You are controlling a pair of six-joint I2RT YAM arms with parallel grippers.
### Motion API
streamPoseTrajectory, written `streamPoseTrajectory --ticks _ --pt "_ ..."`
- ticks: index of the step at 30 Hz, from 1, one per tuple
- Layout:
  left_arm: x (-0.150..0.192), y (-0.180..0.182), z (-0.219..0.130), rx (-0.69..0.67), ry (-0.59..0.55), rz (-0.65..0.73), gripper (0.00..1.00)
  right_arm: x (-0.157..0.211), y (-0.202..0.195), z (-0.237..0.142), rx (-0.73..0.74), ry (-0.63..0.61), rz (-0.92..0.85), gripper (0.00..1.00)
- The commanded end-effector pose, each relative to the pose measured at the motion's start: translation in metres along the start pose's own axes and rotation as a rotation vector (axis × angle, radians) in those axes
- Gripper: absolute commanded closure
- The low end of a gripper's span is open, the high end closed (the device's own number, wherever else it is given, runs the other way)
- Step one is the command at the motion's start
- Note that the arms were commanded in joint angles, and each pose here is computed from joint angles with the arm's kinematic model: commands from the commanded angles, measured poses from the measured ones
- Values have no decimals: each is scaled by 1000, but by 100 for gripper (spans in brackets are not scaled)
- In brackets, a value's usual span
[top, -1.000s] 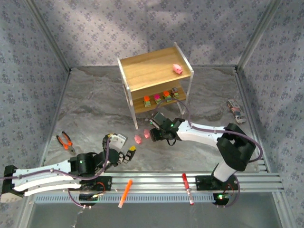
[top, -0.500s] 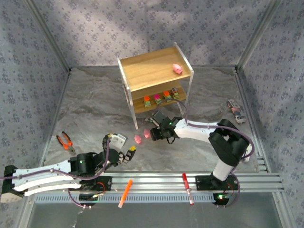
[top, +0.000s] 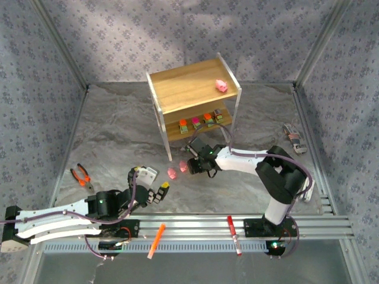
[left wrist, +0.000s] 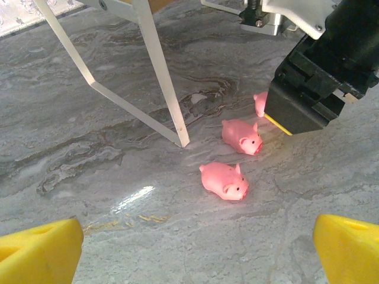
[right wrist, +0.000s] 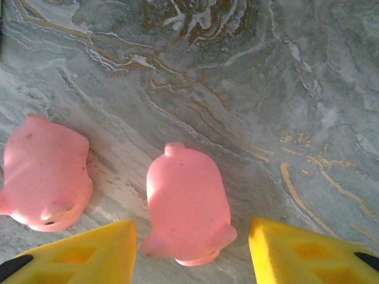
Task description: Place and organize the plastic toys onto the shelf
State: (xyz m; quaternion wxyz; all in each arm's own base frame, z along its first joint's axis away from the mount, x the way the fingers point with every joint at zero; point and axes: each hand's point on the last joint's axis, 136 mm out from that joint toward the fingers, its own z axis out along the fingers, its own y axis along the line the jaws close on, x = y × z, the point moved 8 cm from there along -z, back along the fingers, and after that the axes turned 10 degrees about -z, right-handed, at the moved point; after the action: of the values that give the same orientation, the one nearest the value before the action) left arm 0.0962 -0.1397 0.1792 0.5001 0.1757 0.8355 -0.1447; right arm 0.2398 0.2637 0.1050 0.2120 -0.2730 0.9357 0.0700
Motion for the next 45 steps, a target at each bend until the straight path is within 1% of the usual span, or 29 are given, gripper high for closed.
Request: streamPoseTrajectory --ticks 1,9,26,28,31,35,41,45 --pt "-8 -1 -4 6 -25 -15 0 -8 1 1 6 -5 -23 47" --pt "-7 -1 -4 6 -24 -13 0 -11 2 3 24 9 -39 52" --pt "-8 -1 -4 5 -26 -13 0 -5 3 6 44 37 -59 53" --pt "-8 -1 -4 5 -26 -13 0 -5 2 6 49 38 -58 56" --pt "-8 -1 -4 6 -27 -14 0 -5 2 5 56 41 -61 62" --pt "-8 -1 -4 7 -28 -15 0 -7 2 1 63 35 -63 67" --pt "-8 -1 -4 10 -25 -11 0 -10 3 -13 71 16 -71 69" --pt "-8 -1 -4 11 -25 -11 0 -12 4 -28 78 -4 -76 69"
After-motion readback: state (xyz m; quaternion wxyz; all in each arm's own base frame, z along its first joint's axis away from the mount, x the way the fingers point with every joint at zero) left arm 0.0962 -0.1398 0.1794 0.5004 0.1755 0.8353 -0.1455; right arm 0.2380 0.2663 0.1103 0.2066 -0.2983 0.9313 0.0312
